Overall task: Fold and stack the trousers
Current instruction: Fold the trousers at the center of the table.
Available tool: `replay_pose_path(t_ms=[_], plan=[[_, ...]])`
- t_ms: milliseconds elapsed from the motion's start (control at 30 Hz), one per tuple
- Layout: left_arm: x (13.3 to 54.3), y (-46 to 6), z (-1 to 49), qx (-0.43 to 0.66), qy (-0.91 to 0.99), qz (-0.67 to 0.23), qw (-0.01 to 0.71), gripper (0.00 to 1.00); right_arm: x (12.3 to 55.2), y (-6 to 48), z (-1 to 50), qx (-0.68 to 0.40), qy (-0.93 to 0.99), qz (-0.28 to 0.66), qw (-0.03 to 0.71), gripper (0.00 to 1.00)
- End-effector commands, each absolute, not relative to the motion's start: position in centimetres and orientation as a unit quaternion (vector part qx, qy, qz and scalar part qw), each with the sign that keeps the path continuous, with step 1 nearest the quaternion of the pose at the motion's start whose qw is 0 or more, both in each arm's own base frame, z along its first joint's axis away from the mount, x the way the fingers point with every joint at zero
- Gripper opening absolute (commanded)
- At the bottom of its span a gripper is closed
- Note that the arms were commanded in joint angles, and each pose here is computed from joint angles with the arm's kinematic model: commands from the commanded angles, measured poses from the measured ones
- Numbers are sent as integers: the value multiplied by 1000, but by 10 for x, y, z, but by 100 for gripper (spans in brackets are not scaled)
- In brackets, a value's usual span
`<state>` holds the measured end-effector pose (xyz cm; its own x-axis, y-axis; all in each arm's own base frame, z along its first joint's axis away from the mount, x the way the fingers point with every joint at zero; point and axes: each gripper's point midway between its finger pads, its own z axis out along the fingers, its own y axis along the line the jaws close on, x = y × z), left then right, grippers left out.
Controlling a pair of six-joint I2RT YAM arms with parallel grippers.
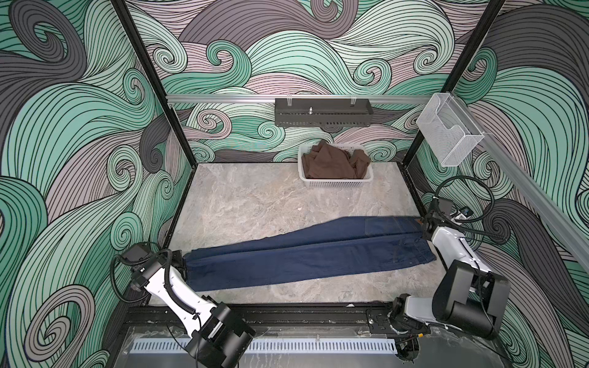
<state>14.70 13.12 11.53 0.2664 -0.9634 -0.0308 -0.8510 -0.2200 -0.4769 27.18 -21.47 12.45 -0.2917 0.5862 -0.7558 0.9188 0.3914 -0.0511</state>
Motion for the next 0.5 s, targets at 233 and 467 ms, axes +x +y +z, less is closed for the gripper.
replay_pose_path(t_ms=[233,467], plan=[[117,146,96,-791,582,-48,184,0,246,-225,127,485,753,-324,304,2],[113,147,89,-792,584,-39,176,0,244,-224,125,469,767,-331,287,13]])
